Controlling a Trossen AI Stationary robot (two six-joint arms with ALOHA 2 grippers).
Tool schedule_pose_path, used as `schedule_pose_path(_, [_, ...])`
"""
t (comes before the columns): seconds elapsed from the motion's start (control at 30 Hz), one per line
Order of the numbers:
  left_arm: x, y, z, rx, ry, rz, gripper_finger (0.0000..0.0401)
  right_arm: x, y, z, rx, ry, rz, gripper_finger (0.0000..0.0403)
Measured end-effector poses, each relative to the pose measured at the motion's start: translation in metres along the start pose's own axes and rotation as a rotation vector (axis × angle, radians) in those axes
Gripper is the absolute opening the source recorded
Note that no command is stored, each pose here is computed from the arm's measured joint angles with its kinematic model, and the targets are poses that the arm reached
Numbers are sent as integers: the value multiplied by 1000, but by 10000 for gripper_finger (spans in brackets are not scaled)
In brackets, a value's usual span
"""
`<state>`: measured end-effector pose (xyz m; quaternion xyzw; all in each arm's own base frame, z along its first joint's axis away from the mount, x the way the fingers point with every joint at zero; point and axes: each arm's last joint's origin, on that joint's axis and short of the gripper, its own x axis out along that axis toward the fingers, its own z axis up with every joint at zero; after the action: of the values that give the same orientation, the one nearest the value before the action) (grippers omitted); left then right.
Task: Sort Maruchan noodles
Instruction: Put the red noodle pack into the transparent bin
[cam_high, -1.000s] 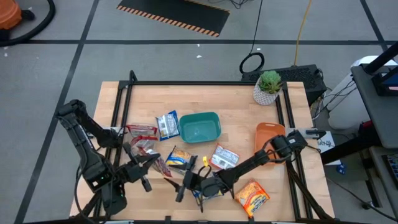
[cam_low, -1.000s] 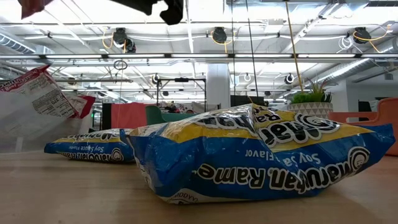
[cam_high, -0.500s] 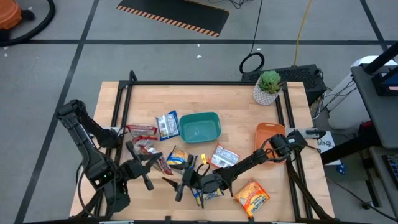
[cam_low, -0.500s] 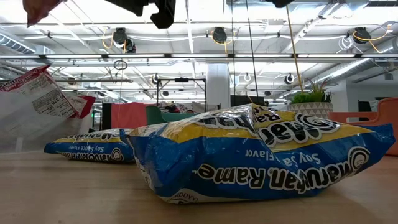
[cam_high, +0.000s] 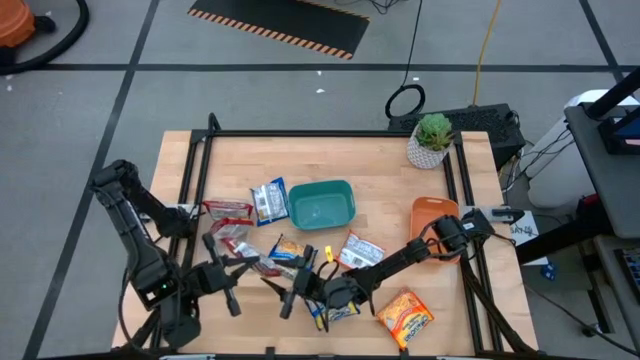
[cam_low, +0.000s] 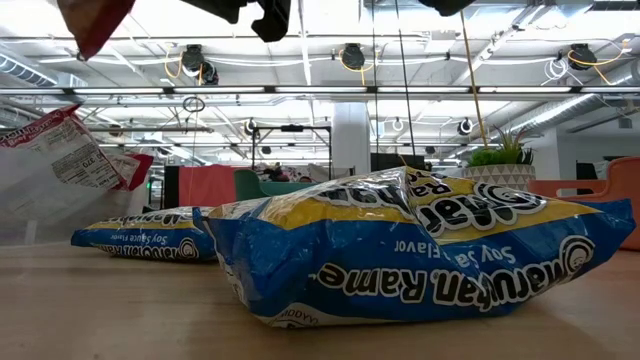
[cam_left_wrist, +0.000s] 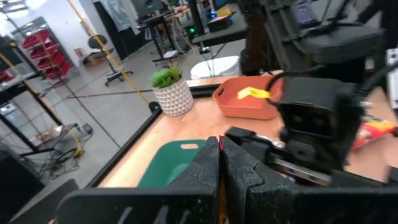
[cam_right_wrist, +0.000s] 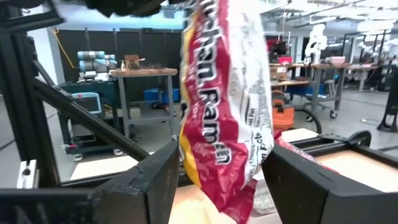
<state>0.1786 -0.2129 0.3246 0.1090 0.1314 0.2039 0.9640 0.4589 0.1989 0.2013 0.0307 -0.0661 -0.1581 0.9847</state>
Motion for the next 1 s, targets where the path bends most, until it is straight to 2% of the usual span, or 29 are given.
schedule_pose_path(0.43, [-19, -5, -3, -24, -12, -75, 3, 0, -1, 8, -126, -42, -3, 154])
schedule_pose_path(0.7, [-27, -7, -5, 14, -18, -106, 10, -1, 0, 10, -212, -58, 0, 112])
schedule_pose_path(1.0, [-38, -9, -6, 66, -43, -125, 13, -9, 7, 26, -326, -31, 28, 100])
